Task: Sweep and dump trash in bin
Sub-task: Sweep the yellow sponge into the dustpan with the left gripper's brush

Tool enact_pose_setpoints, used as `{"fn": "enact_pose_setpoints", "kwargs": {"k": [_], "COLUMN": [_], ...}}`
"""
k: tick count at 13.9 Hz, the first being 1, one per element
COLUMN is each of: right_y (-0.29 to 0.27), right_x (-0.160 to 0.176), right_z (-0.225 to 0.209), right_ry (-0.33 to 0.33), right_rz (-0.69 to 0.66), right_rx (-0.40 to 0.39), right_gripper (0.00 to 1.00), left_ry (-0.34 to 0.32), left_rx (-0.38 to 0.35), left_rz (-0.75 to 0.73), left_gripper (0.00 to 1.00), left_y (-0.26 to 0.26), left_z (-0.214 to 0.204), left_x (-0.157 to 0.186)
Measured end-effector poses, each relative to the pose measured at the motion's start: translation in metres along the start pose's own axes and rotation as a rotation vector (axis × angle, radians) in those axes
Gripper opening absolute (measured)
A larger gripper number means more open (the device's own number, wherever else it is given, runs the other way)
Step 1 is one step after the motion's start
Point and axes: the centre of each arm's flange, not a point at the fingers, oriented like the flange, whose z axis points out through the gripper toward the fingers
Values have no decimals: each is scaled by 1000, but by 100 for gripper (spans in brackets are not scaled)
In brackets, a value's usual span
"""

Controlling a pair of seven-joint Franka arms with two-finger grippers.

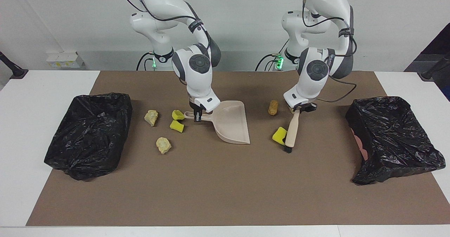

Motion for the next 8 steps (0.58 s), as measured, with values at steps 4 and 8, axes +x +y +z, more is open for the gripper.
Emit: {"fn": "enact_pose_setpoints", "kwargs": {"k": [4, 8], "right_y": [2, 2], "right_x": [2, 2], "right_z": [3, 3], "right_ry": [8, 9], "right_rz": [24, 29], "right_rx": [-9, -10], "right_gripper": [32, 32], "left_ry": [29, 59], "left_rx": [-55, -196], "left_rz": [-50, -265], "left_gripper": [27, 27], "left_y": [102, 175], "left_z": [-7, -31], "left_x": [0, 0]}}
